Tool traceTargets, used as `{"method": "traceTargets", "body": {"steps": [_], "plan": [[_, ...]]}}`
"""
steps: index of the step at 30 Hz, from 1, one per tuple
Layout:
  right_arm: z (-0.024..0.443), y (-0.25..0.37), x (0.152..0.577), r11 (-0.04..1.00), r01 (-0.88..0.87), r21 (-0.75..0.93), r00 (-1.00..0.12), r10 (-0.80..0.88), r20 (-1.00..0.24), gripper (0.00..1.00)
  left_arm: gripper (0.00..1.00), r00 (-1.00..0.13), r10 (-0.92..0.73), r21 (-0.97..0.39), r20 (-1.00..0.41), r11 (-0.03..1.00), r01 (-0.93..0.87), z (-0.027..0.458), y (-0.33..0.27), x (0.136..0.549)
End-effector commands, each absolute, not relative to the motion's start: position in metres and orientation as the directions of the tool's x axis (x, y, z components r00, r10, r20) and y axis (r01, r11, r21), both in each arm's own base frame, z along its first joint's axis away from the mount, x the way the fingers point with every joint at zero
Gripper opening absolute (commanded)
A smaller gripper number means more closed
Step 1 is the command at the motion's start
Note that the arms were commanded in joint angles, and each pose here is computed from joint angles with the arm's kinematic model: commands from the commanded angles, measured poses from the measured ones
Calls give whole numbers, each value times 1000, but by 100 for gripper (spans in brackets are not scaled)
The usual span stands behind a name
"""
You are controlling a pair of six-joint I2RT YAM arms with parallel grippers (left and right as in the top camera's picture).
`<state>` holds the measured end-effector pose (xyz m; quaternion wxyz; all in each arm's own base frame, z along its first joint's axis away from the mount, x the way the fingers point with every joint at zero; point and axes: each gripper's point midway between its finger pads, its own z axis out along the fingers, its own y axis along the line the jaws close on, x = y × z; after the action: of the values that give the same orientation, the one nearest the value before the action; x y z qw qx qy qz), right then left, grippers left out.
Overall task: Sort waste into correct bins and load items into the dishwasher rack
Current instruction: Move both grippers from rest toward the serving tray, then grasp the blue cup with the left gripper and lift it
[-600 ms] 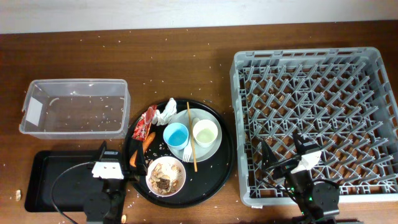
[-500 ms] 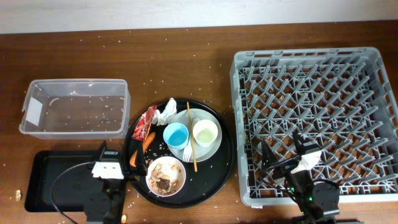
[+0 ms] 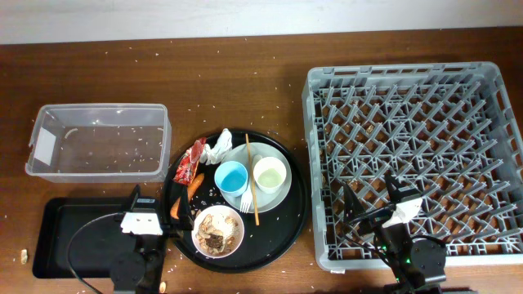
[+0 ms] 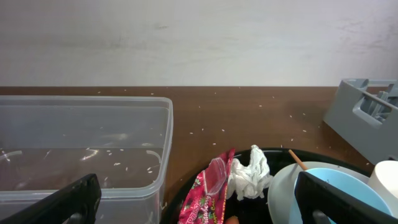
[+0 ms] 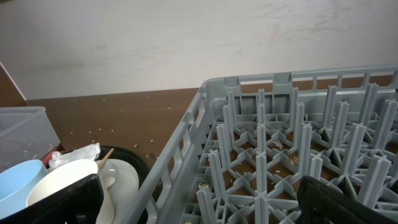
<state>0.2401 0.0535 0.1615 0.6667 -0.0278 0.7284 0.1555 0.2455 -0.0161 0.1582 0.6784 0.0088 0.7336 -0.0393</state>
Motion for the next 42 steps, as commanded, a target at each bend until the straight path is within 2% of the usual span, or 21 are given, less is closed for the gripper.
{"method": "traceTargets", "body": {"steps": [1,8,11,13,15,16,19,20,23,24,25,27,28,29,31,33,34,37,39,41,42], "plan": [[159,51,240,952,-237,194,-112,171,-979,99,99,-81,-25,-31,-996,997,66,156,-15,245],[161,52,240,950,-242,196,-105,176,-979,99,99,-79,-26,-33,-997,995,90,157,-20,245],[195,97,218,815,-511,273,-115,250,-961,99,99,17,-36,-30,-999,966,255,191,-47,239],[231,99,204,790,-519,327,-146,295,-944,99,99,-10,-107,-105,-994,956,275,223,-50,229],[267,97,185,793,-504,342,-185,288,-940,99,99,-101,-168,-190,-981,939,285,260,-54,220],[282,95,175,798,-472,375,-260,281,-924,99,99,-179,-164,-209,-970,940,271,275,-54,221],[296,86,171,838,-295,459,-527,258,-810,99,99,-539,-145,-291,-830,936,197,284,-60,243],[298,86,172,850,-276,449,-576,227,-785,99,99,-624,-140,-307,-769,937,168,281,-61,250],[317,93,193,857,-293,423,-669,132,-731,99,99,-805,-134,-330,-578,941,80,273,-62,275],[318,95,204,857,-288,428,-685,128,-718,99,99,-850,-135,-388,-510,918,87,267,-74,281],[320,101,212,842,-304,445,-694,124,-709,99,99,-874,-132,-407,-468,910,80,258,-78,286],[300,114,224,823,-276,496,-785,104,-610,99,99,-925,-126,-409,-358,912,34,228,-79,294],[277,117,227,856,-214,471,-842,83,-533,99,79,-945,-67,-394,-321,917,68,215,-87,294],[260,117,229,887,-157,435,-875,79,-477,99,71,-954,-17,-356,-299,930,95,203,-93,294],[246,124,230,898,-138,417,-903,59,-426,99,62,-962,69,-199,-265,972,125,180,-95,296],[242,128,231,898,-141,416,-910,48,-411,99,59,-968,135,-55,-212,987,150,148,-103,306],[242,128,230,898,-141,417,-910,48,-412,99,51,-969,155,-51,-190,985,167,133,-112,313],[235,124,219,905,-119,408,-931,41,-363,99,43,-984,161,-32,-74,986,164,84,-116,321],[234,123,216,907,-113,405,-936,39,-350,99,26,-987,162,-22,-18,986,163,65,-116,319],[234,123,216,907,-112,405,-936,40,-348,99,0,-987,162,-24,-16,986,162,62,-116,321],[234,123,216,907,-112,405,-937,39,-348,99,1,-987,162,-26,-19,986,162,66,-116,321]]}}
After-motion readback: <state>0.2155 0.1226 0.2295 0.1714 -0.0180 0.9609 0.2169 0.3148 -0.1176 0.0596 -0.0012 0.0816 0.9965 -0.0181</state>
